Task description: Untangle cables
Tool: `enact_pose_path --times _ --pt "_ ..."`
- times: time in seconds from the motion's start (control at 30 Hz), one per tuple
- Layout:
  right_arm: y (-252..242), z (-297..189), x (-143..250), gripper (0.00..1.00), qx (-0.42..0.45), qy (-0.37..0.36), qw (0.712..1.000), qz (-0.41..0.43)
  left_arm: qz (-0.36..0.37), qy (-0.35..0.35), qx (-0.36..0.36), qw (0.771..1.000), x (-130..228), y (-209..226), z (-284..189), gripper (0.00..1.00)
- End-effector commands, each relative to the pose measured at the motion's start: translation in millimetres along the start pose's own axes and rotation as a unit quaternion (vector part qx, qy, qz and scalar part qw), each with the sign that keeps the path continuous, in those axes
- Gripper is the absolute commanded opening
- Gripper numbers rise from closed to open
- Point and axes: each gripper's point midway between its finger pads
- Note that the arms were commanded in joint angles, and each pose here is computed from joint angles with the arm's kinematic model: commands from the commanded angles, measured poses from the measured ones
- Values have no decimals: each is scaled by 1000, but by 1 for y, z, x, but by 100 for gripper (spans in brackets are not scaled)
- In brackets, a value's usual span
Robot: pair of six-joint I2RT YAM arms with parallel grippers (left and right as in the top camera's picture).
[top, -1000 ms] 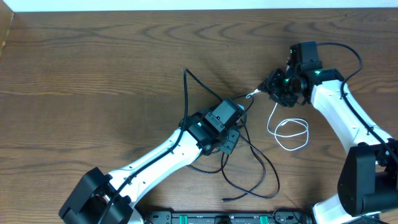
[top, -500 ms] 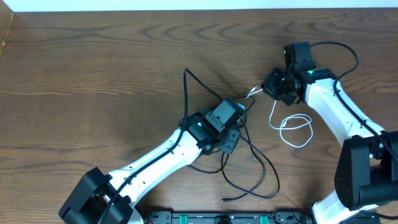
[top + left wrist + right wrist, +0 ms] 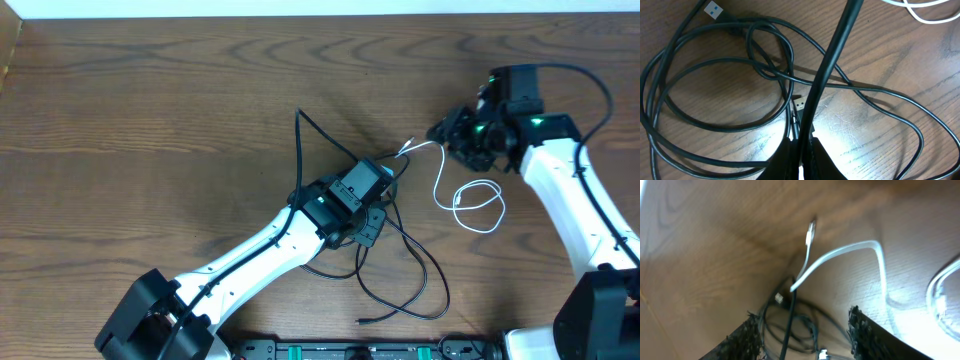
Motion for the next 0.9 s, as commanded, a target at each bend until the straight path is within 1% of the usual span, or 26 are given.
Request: enact_pose_path --times 0.0,0.07,0.2,0.37,0.57,0.67,0.77,0.87 --pt "6 12 21 56 20 13 999 46 -7 2 -4 1000 0 3 3 8" --pt "0 18 24 57 47 -6 997 65 -7 2 -4 1000 0 3 3 8" --pt "-8 27 21 57 80 -50 993 75 -7 2 -4 1000 0 3 3 8" --pt "-2 41 17 56 50 -78 991 96 -7 2 -4 1000 0 3 3 8" --pt "-8 55 14 54 26 -101 986 134 -7 2 -4 1000 0 3 3 8" --pt "-7 59 11 53 9 -112 985 133 -7 2 -4 1000 0 3 3 8" --pt "-5 61 9 49 -2 -119 984 131 -7 2 -4 1000 0 3 3 8" --pt "-6 62 11 49 -1 -118 984 130 -7 2 -4 1000 0 3 3 8"
Point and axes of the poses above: each gripper's point midway between its finger pads, its own z axis out along the fingers, its own y axis along the line the jaws close on, x = y × z, and after that the axes turned 5 degrees about -z, right-handed
